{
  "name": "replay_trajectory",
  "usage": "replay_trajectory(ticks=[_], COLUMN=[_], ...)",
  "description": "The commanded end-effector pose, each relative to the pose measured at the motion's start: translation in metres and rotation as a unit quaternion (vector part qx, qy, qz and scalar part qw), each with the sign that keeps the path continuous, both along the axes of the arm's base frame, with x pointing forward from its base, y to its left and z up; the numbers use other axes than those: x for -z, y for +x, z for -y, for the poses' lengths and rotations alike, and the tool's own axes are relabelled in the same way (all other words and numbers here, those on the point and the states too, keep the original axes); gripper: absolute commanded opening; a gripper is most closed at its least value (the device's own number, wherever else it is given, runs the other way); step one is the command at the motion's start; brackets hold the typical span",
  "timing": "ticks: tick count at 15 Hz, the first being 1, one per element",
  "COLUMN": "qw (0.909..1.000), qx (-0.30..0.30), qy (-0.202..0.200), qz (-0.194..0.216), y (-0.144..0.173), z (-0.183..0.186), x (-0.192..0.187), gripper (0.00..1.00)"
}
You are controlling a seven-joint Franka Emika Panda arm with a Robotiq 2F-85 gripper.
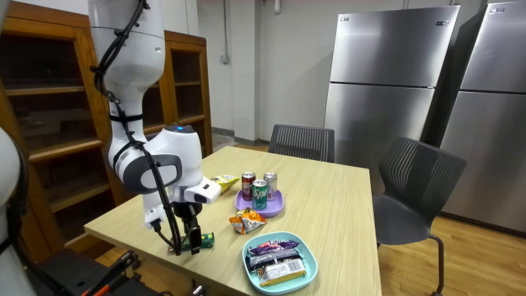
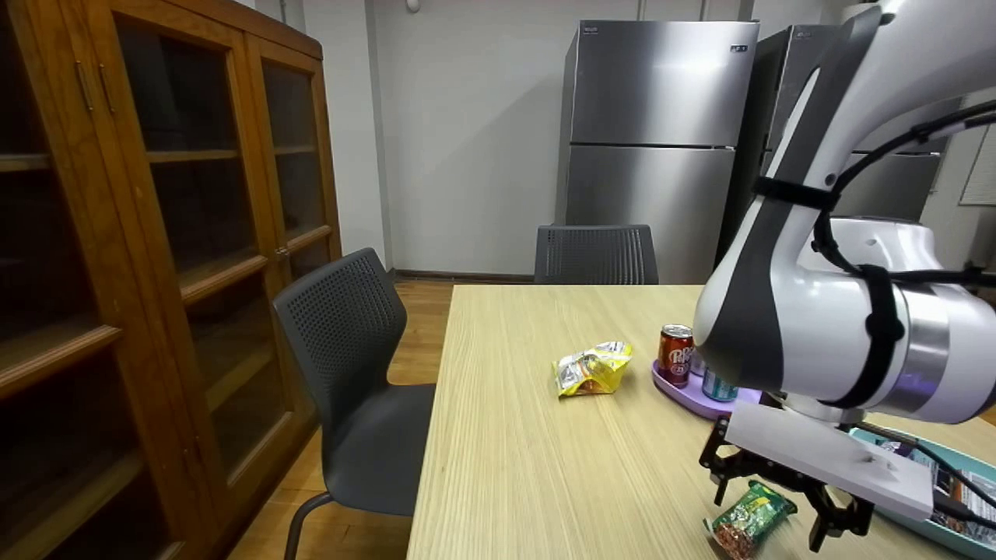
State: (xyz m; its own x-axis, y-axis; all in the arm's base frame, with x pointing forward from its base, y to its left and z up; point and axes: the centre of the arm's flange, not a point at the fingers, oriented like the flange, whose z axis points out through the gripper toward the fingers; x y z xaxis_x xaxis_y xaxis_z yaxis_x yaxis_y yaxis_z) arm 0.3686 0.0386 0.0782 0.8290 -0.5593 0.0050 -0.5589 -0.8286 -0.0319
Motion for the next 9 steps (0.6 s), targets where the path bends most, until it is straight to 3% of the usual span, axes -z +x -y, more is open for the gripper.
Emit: replay_trajectory(ticks=[1,8,9], qw=[0.9999,0.9997,0.9997], qx=[0.0,0.012,0.013], qy=[0.01,0.015,0.013], qz=[0.012,0.017,0.018], y=[0.012,0.027,0.027], z=[-0.005,-0.008,-0.007], x=[0.015,0.02,0.019], gripper=[1.0,1.0,0.82])
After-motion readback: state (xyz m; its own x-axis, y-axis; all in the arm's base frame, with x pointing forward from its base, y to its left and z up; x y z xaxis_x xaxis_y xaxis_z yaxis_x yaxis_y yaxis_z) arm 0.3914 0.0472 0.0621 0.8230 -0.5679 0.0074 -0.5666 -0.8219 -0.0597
